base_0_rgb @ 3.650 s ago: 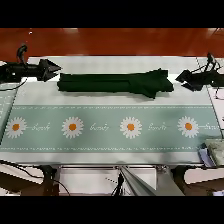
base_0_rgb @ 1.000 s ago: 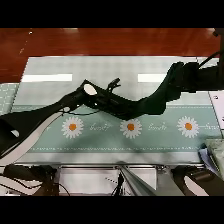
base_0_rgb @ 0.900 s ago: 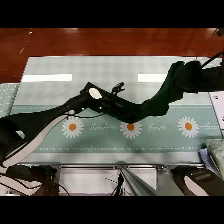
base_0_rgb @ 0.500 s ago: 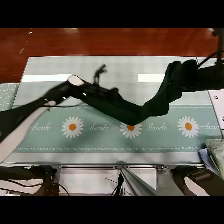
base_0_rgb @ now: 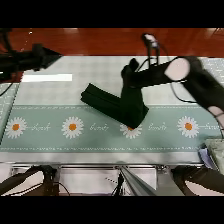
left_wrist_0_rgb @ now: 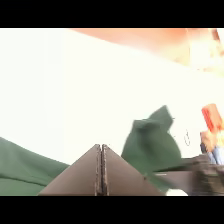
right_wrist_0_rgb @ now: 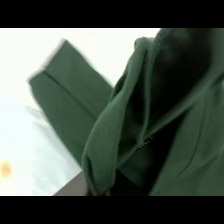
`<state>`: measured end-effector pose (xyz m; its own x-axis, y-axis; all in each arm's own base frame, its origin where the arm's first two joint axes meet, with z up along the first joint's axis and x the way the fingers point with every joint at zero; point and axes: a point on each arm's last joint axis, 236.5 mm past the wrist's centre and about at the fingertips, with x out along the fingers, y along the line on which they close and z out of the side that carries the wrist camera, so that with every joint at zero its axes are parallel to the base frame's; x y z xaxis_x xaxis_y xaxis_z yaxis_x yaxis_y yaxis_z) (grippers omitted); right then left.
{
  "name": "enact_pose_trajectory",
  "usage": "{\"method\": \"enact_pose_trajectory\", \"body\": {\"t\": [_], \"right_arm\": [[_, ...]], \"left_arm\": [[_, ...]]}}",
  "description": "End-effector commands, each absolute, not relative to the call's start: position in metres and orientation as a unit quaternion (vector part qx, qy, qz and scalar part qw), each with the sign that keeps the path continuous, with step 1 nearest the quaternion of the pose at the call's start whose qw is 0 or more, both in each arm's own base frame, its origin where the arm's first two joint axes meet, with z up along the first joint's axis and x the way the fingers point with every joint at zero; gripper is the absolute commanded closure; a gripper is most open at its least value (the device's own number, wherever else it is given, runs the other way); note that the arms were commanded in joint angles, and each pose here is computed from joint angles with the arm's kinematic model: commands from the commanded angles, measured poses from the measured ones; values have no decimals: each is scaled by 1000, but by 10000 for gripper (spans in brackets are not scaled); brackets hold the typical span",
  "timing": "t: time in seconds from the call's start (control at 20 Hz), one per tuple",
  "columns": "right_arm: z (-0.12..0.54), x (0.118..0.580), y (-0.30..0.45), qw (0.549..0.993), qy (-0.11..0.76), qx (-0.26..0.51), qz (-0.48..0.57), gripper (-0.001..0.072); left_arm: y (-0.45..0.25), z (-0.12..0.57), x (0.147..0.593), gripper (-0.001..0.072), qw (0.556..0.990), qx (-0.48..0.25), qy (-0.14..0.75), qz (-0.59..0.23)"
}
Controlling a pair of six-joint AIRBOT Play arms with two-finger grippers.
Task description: Fold the shirts.
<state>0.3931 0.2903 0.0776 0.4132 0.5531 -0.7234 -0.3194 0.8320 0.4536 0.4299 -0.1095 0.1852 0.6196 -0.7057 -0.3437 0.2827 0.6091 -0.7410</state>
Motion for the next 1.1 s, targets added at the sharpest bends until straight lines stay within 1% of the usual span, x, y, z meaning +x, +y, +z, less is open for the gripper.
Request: {"method": "enact_pose_trajectory", "body": {"t": [0.0,0.1,0.15,0.2,0.25,0.3,0.4,0.5,0.55,0.65,0.75,0.8,0.85,0.9,0.95,1.0,1.05], "right_arm": [[46,422,365,831,428,219,281,686],[34,427,389,826,416,262,275,685],[29,425,398,823,415,271,276,683],[27,421,406,821,415,274,280,544],[28,416,412,821,414,268,287,214],[29,413,413,819,418,263,293,116],[36,407,399,815,432,238,304,117],[43,404,357,816,459,179,302,128],[43,399,323,817,481,133,290,128],[32,383,231,805,550,24,222,133],[20,355,118,761,635,-79,107,201],[15,340,82,741,663,-90,67,202],[5,325,62,726,683,-64,51,201],[-8,312,61,718,693,-22,57,194],[-23,302,73,714,696,44,71,139],[-36,296,92,710,689,115,86,116],[-46,295,115,706,675,190,102,115]], "left_arm": [[-94,207,394,690,837,-307,325,-317],[-105,209,387,690,832,-299,328,-331],[-111,210,386,690,831,-297,330,-336],[-118,209,386,690,828,-295,332,-342],[-124,208,388,690,828,-293,331,-345],[-129,207,392,690,831,-287,326,-347],[-135,204,397,690,832,-289,325,-345],[-134,201,399,689,830,-291,328,-344],[-133,200,400,689,832,-290,328,-341],[-127,200,401,689,834,-291,327,-336],[-119,199,403,689,837,-292,326,-327],[-115,195,402,689,839,-287,331,-323],[-112,189,400,689,840,-278,340,-319],[-109,182,396,689,839,-266,354,-316],[-109,173,389,689,834,-253,373,-318],[-108,166,383,687,830,-240,390,-319],[-107,159,378,685,826,-230,405,-317]]}}
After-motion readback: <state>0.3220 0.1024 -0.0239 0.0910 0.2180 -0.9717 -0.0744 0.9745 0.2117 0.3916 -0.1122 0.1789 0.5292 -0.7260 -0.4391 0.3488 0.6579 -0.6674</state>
